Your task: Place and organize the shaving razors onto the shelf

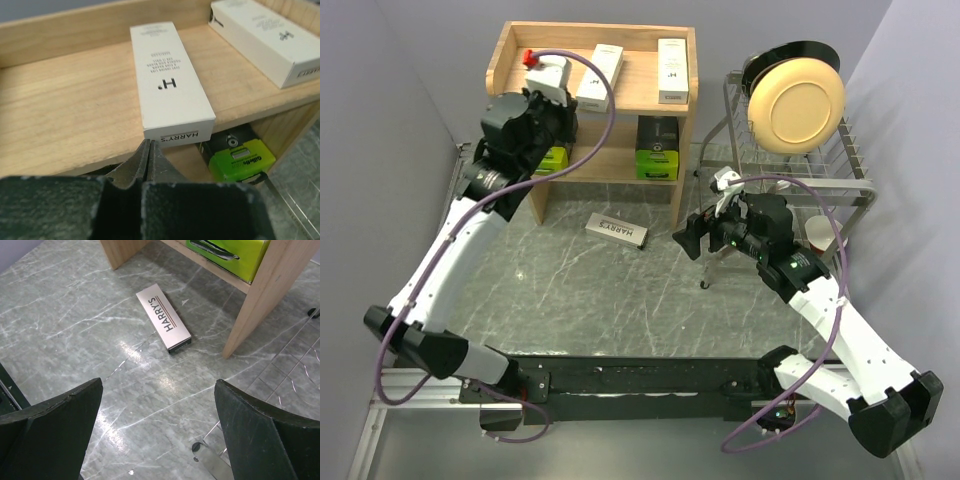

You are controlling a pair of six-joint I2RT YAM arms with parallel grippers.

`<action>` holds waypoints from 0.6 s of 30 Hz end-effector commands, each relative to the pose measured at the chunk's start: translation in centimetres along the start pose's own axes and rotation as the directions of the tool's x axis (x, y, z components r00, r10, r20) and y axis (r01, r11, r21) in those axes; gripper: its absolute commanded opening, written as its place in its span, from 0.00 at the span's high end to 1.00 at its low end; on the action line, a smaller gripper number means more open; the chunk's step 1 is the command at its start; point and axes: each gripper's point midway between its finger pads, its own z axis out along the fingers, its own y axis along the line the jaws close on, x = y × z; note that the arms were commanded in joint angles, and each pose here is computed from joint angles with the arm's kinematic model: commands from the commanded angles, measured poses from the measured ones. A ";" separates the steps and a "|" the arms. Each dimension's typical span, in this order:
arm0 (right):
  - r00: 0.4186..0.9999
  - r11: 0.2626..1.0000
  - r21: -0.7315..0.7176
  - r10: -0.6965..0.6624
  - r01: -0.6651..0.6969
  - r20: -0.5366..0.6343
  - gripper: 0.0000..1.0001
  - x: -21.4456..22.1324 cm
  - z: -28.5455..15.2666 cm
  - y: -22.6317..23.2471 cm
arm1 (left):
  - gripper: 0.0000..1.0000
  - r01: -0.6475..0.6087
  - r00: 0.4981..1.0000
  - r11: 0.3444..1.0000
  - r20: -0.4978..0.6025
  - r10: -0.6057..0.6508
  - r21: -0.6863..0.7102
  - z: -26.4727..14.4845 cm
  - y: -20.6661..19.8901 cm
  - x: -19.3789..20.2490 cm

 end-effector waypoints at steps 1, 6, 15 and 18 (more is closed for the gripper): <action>0.998 1.000 0.015 -0.003 0.002 0.063 0.00 -2.2 -0.1 -0.3 | 0.99 0.001 1.000 0.996 0.020 -0.003 0.089 0.6 -1.5 -0.6; 0.998 1.000 0.022 -0.001 -0.001 0.059 0.00 -1.9 -0.1 -0.6 | 0.99 0.057 0.998 0.987 0.005 -0.059 0.149 1.9 -2.9 -0.1; 0.999 1.000 0.030 0.003 -0.005 0.052 0.00 -1.4 0.0 -0.9 | 0.99 0.103 0.994 0.973 -0.001 -0.105 0.205 3.5 -4.3 -0.1; 0.999 0.999 0.031 0.005 -0.006 0.049 0.00 -1.2 0.2 -1.0 | 0.99 0.113 0.993 0.967 -0.004 -0.116 0.226 3.9 -4.8 0.1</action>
